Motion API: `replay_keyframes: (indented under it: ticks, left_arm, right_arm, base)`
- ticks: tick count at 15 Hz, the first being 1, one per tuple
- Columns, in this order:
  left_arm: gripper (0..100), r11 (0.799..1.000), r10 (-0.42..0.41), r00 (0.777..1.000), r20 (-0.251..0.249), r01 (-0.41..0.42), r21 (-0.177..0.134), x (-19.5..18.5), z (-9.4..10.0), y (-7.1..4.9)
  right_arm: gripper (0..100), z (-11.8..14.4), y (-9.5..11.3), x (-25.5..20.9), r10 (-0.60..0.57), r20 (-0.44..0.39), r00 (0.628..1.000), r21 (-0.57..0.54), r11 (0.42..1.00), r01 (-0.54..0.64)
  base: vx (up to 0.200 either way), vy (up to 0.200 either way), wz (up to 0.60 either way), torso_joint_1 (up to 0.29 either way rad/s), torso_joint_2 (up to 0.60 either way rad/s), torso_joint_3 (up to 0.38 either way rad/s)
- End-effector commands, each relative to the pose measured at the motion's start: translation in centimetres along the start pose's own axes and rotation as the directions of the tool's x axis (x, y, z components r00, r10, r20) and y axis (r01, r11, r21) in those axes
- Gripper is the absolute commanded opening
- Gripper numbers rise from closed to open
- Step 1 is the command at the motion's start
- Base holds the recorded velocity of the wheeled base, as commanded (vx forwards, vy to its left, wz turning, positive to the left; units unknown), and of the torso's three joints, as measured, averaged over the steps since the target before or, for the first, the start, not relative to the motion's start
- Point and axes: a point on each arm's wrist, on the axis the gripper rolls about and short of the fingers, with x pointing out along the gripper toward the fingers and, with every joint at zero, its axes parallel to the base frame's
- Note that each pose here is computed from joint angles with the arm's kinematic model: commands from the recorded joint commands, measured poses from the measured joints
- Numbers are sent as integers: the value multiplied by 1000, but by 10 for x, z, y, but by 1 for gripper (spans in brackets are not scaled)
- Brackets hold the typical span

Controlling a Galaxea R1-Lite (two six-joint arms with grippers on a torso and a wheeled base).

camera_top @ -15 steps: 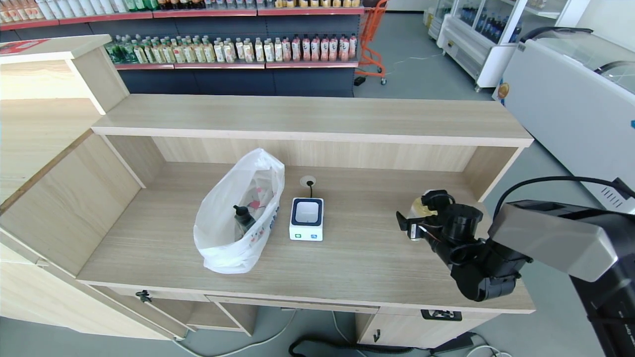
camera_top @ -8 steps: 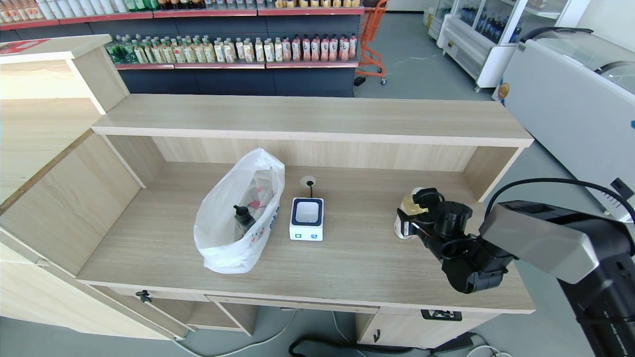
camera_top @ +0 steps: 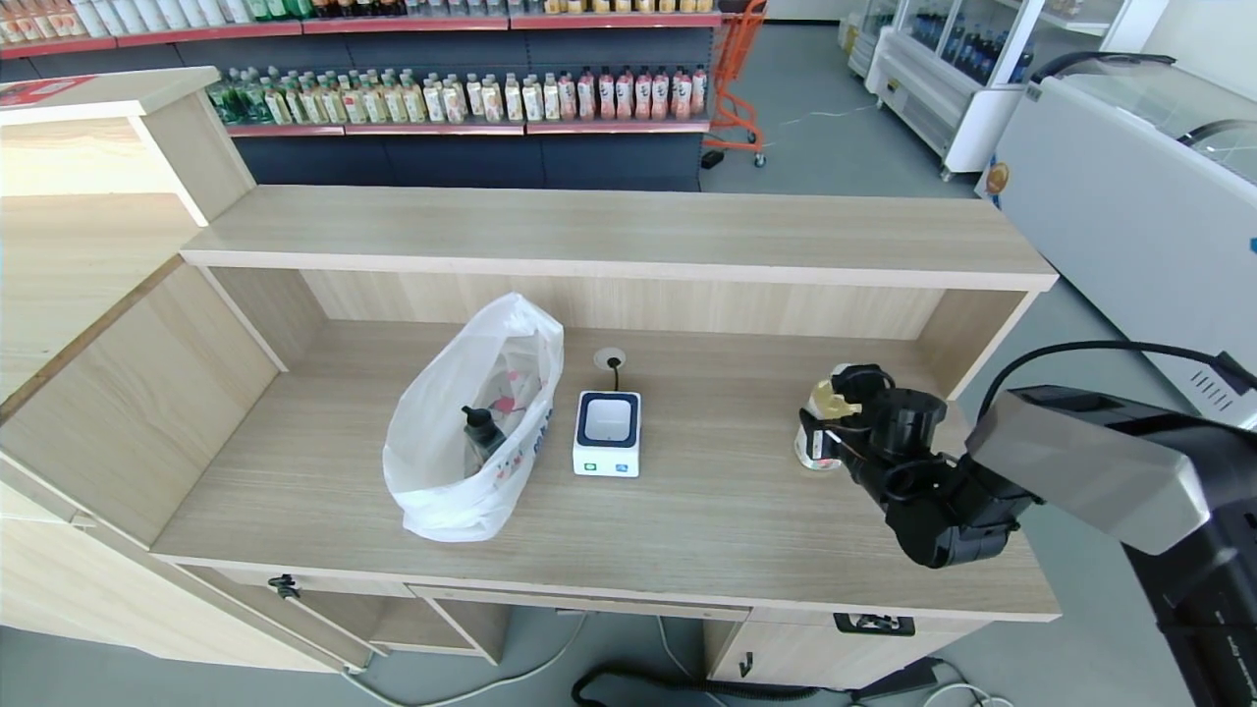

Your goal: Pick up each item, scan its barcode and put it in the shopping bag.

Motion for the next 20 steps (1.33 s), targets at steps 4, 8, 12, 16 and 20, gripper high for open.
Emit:
replay_keyframes:
  ticks: [4,8,12,16,20]
  left_arm:
    - [100,1000,1,1000,-1,-1,1,0,0,0]
    - [100,1000,1,1000,1,-1,0,0,0,0]
    - [100,1000,1,1000,-1,-1,0,0,0,0]
    - [100,1000,1,1000,1,-1,1,0,0,0]
    - [100,1000,1,1000,-1,-1,0,0,0,0]
  right_arm:
    - [0,100,2,-113,189,-64,980,343,926,-157]
    - [0,105,-19,-190,744,-23,668,428,611,-666]
    - [0,106,-21,-221,889,-57,455,319,448,-835]
    - [0,113,-5,-233,943,-48,328,316,326,-891]
    - [0,110,-1,-238,951,-66,303,368,306,-878]
  base:
    - [0,0,0,0,0,0]
    - [0,0,0,0,0,0]
    - [0,0,0,0,0,0]
    - [0,0,0,0,0,0]
    - [0,0,0,0,0,0]
